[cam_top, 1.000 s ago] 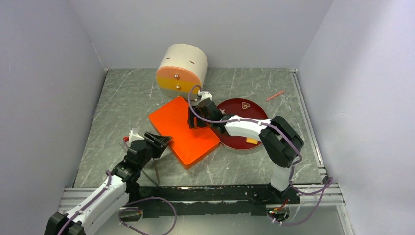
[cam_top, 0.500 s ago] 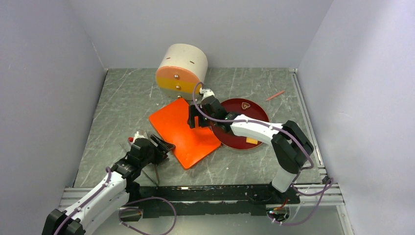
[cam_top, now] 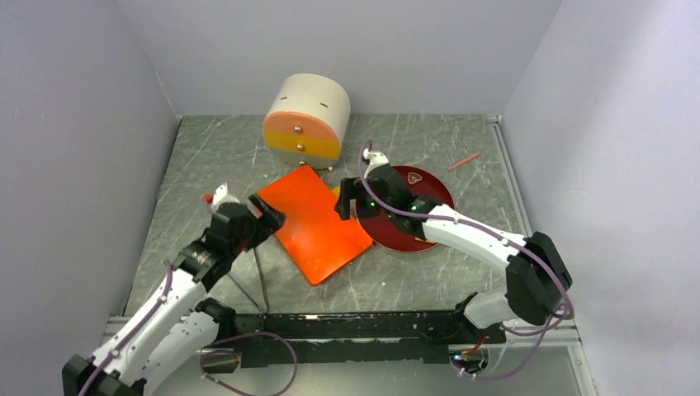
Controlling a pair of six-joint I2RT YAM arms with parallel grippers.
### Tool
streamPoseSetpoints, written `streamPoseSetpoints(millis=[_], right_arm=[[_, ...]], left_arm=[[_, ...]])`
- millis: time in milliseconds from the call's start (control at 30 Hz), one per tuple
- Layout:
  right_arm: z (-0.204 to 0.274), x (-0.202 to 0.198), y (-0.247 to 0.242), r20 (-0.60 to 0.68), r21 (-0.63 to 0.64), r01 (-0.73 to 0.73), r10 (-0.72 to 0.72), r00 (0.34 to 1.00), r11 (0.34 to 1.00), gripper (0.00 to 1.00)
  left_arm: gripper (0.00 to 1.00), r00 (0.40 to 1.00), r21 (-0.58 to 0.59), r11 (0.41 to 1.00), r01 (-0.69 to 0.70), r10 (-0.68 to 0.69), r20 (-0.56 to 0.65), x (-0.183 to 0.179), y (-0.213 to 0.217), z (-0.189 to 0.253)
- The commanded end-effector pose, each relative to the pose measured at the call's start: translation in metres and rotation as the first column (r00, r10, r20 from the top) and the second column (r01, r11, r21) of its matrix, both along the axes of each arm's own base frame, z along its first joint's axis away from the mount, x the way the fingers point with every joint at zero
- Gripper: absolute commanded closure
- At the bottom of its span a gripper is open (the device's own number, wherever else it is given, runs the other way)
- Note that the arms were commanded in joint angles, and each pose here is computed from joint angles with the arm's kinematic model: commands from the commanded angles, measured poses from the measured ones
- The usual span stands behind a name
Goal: Pack the cookies
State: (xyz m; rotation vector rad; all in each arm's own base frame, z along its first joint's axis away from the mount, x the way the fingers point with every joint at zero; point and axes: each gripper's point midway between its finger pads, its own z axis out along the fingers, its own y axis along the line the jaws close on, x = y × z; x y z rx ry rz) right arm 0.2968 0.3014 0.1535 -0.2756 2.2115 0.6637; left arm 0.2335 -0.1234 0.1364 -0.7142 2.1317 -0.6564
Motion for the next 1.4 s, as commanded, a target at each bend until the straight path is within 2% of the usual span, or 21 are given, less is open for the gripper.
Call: streamPoseSetpoints(millis=[0,200,333,467,633,833,1067,1367], right_arm=[[-0.001,-0.015,-0.031,-0.031,-0.011,0.089,-0.089,0.996,0.996,0.07],[-0.007,-0.041,-0.056,-0.100,0.036,0.169,-0.165,0.981,0.985,0.04],[-0.016,-0.061,-0.062,-0.153,0.074,0.166,-0.153,0.976,0.983,0.04],[-0.028,-0.086,-0.057,-0.192,0.129,0.082,-0.056,0.980,0.988,0.04],[-0.037,-0.106,-0.050,-0.174,0.161,-0.007,0.035,0.984,0.987,0.05],[-0.059,-0.119,-0.035,-0.200,0.141,-0.090,0.118,0.973,0.986,0.06],[-0.072,-0.132,-0.005,-0.186,0.099,-0.195,0.211,0.960,0.976,0.07],[-0.059,-0.109,0.018,-0.149,0.120,-0.145,0.162,0.976,0.982,0.09]], left_arm=[[0.11,0.997,0.283,0.958,0.045,-0.060,0.043,0.036,0.019,0.026],[0.11,0.973,0.433,0.882,0.183,-0.226,0.048,0.096,0.021,0.050],[0.12,0.953,0.514,0.815,0.267,-0.304,-0.014,0.132,0.036,0.039],[0.12,0.924,0.520,0.784,0.339,-0.382,-0.026,0.158,0.042,0.032],[0.13,0.867,0.484,0.738,0.471,-0.488,-0.100,0.177,0.031,0.004],[0.14,0.839,0.468,0.710,0.525,-0.524,-0.147,0.188,0.032,-0.022],[0.16,0.818,0.418,0.709,0.569,-0.543,-0.191,0.189,0.032,-0.045],[0.21,0.773,0.299,0.713,0.634,-0.591,-0.230,0.158,0.019,-0.069]])
